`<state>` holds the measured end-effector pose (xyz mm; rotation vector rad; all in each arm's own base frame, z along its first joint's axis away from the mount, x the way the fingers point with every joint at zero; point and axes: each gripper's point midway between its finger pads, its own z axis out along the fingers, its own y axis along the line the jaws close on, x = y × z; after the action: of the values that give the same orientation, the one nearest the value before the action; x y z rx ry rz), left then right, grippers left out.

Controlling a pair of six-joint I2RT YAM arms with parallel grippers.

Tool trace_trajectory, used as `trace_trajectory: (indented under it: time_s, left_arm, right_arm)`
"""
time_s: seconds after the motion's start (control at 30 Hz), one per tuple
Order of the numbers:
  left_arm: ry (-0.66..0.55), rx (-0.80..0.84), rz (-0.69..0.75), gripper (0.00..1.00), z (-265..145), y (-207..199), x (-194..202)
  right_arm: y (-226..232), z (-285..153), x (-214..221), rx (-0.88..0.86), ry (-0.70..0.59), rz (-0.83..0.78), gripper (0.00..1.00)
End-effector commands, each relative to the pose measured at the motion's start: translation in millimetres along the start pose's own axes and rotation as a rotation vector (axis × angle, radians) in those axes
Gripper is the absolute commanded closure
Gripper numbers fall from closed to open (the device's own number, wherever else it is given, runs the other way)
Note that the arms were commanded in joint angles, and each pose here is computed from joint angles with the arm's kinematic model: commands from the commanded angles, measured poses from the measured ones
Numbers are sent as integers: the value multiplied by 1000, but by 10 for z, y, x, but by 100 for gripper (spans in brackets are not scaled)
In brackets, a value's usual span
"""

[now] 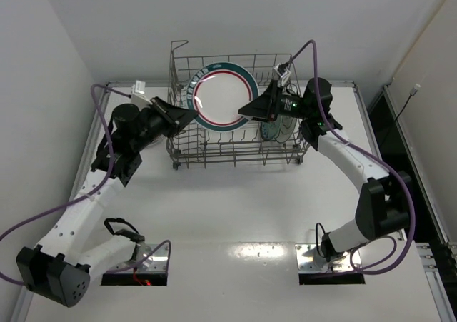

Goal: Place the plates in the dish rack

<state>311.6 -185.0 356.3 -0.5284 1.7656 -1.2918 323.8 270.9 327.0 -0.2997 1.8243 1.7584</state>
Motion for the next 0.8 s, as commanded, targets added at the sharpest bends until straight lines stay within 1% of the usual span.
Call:
trace_trajectory:
  time_s: [0.0,0.03,0.07,0.1,0.13,0.17,0.2,0.23,0.27,0.3,0.33,0.37,0.4,0.43,0.47,0.53,0.57,0.6,0.63,0.67,0.77]
  left_arm:
    - [-11,133,12,100,98,-381,94]
    - [2,139,13,100,98,-401,142]
    - [16,130,10,100,137,-372,186]
    - [26,107,5,100,174,-303,209]
    - [24,88,16,100,173,-275,203]
    - [9,66,32,97,172,-230,153]
    - [3,26,37,94,173,-122,124]
    - [-20,2,63,88,163,-57,22]
    - [-23,-26,74,83,155,26,-8]
    - [-22,-66,90,76,128,102,-42]
    - [-49,-92,138,69,93,127,-165]
    - [-77,-137,161,55,66,200,-253]
    - [-90,-187,184,47,54,294,-313]
    - [-86,-274,197,41,-17,467,-331]
    - [-149,-341,247,28,-92,540,-522]
    - [-174,-469,274,18,-242,762,-622]
    - [-208,-512,302,12,-320,805,-748]
    - [-257,-569,316,3,-421,883,-854]
    - [-269,-616,324,0,-517,964,-893]
    - [-306,-669,343,0,-606,1055,-1011]
    - [-335,-737,372,0,-766,1190,-1141]
  right_arm:
    - [113,23,-44,-43,-5,-66,50]
    - [75,33,-40,-39,-3,-58,62]
    - [52,3,-75,-32,-13,-59,88]
    - [60,-3,-88,-23,-22,-64,97]
    - [-7,-29,-138,3,-45,-60,100]
    - [-30,-48,-112,31,-42,-40,100]
    - [-58,-132,-207,66,-83,-72,100]
    - [-47,-169,-261,86,-102,-89,100]
    - [-116,-249,-301,138,-117,-66,100]
    - [-185,-309,-387,198,-157,-109,100]
    - [-162,-385,-440,240,-183,-135,100]
    - [-229,-471,-447,324,-182,-97,100]
    - [-386,-590,-567,440,-232,-102,100]
    - [-469,-677,-599,527,-223,-164,100]
    - [-552,-832,-674,665,-252,-155,100]
    - [-639,-1021,-757,803,-265,-214,100]
    - [-651,-1147,-921,895,-310,-247,100]
    - [-815,-1195,-834,970,-256,-216,100]
    - [-882,-1249,-862,1016,-230,-245,100]
    - [-881,-1280,-896,1065,-212,-252,100]
    - [-1127,-1317,-963,1183,-138,-294,100]
